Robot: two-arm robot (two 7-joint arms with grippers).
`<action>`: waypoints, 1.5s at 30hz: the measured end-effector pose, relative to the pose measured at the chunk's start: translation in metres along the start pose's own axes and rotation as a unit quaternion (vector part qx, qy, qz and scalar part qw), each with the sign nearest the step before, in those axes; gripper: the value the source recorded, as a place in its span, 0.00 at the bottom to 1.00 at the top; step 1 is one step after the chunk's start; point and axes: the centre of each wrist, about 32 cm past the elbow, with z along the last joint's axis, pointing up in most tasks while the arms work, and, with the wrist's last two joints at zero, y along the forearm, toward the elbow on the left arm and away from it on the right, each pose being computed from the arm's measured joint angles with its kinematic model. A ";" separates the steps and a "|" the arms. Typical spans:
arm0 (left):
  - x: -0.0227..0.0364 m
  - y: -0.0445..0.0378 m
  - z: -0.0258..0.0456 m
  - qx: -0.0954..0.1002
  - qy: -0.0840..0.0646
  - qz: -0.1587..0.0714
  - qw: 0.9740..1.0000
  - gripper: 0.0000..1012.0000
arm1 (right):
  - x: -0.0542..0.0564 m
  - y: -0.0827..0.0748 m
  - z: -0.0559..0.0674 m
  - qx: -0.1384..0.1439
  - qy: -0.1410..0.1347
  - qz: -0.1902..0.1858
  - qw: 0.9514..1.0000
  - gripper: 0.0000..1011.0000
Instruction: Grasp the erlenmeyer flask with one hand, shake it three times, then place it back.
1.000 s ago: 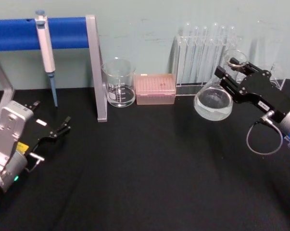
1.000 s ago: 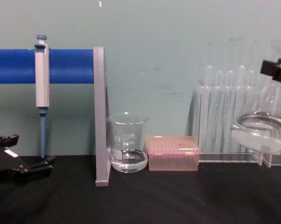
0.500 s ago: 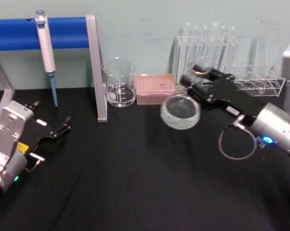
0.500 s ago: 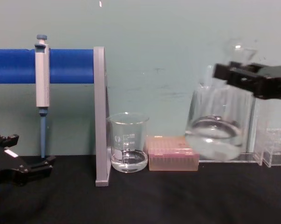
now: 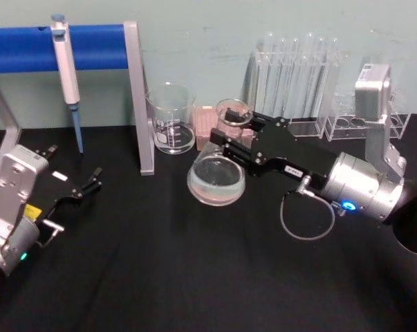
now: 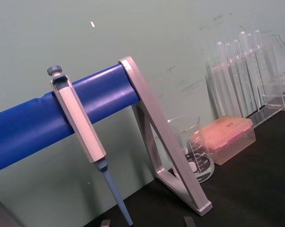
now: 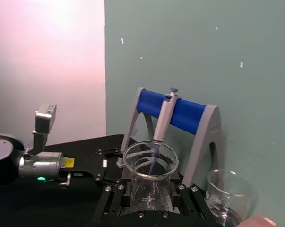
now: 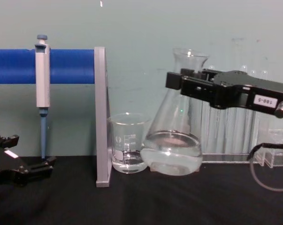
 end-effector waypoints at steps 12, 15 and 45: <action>0.0000 0.0000 0.0000 0.000 0.000 0.000 1.000 0.99 | -0.002 0.005 0.000 -0.003 0.002 0.014 1.000 0.45; 0.0000 0.0000 0.0000 0.000 0.000 0.000 1.000 0.99 | -0.002 0.006 0.000 -0.003 0.003 0.015 1.000 0.45; 0.0000 0.0000 0.0000 0.000 0.000 0.000 1.000 0.99 | -0.002 0.004 -0.008 -0.018 0.006 0.016 1.000 0.45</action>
